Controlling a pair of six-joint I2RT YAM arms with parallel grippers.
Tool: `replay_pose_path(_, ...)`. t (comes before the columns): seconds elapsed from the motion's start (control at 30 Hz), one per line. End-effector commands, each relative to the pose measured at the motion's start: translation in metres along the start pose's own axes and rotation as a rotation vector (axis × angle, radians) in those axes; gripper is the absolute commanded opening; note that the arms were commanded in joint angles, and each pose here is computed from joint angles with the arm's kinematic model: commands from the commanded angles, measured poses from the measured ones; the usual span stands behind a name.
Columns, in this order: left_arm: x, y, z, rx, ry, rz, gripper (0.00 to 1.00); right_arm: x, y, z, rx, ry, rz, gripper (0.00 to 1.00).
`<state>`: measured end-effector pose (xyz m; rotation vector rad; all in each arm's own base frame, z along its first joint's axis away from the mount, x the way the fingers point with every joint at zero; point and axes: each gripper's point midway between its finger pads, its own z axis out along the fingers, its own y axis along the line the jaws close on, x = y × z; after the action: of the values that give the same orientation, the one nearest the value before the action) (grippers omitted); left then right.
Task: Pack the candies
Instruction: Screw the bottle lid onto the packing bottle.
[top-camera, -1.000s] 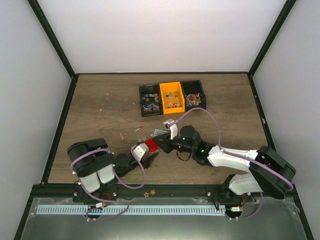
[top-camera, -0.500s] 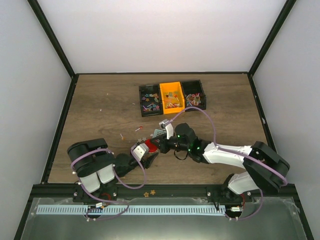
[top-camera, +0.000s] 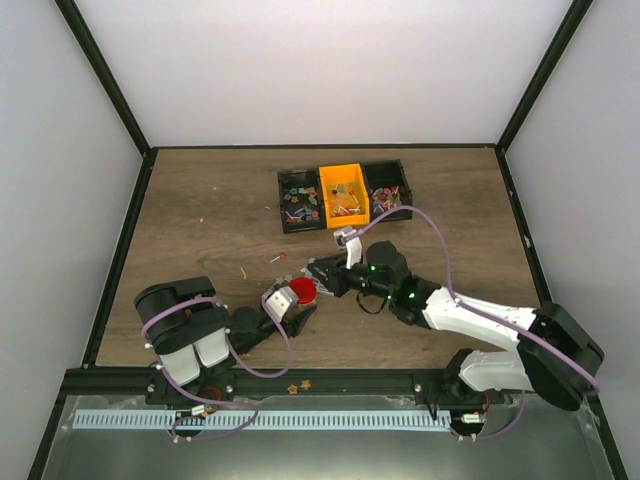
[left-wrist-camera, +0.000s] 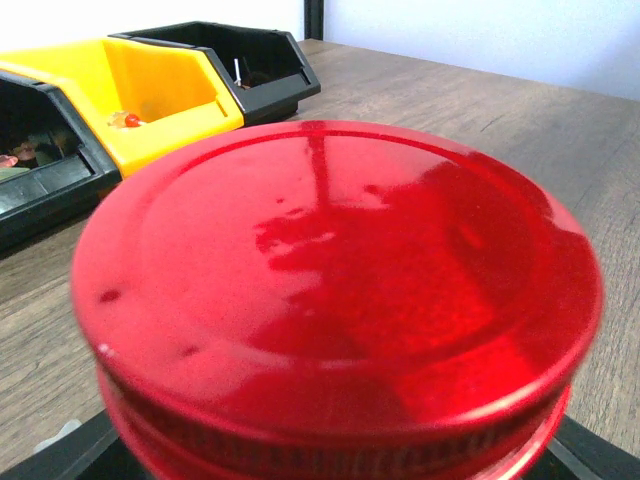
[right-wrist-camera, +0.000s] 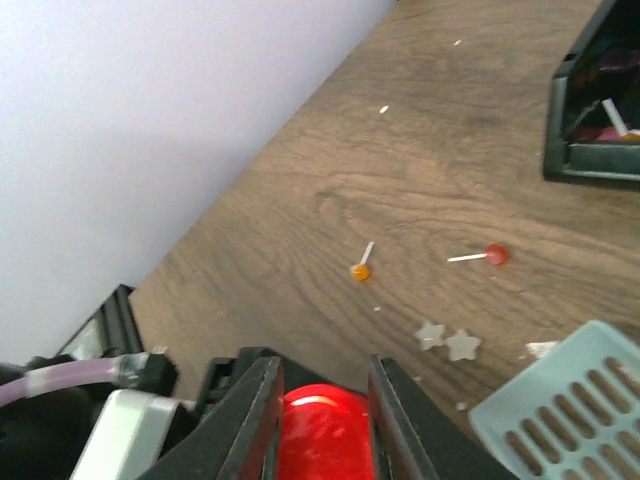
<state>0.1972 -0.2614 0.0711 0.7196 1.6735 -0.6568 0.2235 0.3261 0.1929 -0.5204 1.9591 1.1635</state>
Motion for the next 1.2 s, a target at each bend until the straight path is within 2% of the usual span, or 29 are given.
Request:
replay_pose_path(0.0, -0.009, -0.004, -0.031, 0.044, -0.065, -0.043, 0.69, -0.01, -0.021, 0.002, 0.06, -0.022, -0.033, 0.26)
replay_pose_path(0.37, -0.008, -0.006, -0.028, 0.058, -0.062, -0.046, 0.69, 0.006, -0.023, 0.03, -0.019, 0.062, -0.079, 0.23)
replay_pose_path(0.57, -0.007, -0.006, -0.027, 0.053, -0.056, -0.048, 0.69, 0.019, -0.022, 0.04, -0.073, 0.105, -0.063, 0.17)
replay_pose_path(0.9, -0.007, -0.002, -0.027, 0.033, -0.058, -0.05, 0.69, 0.036, -0.016, 0.036, -0.129, 0.147, -0.025, 0.08)
replay_pose_path(1.17, -0.005, 0.001, -0.027, 0.015, -0.051, -0.06, 0.69, 0.052, -0.012, 0.025, -0.173, 0.175, -0.008, 0.07)
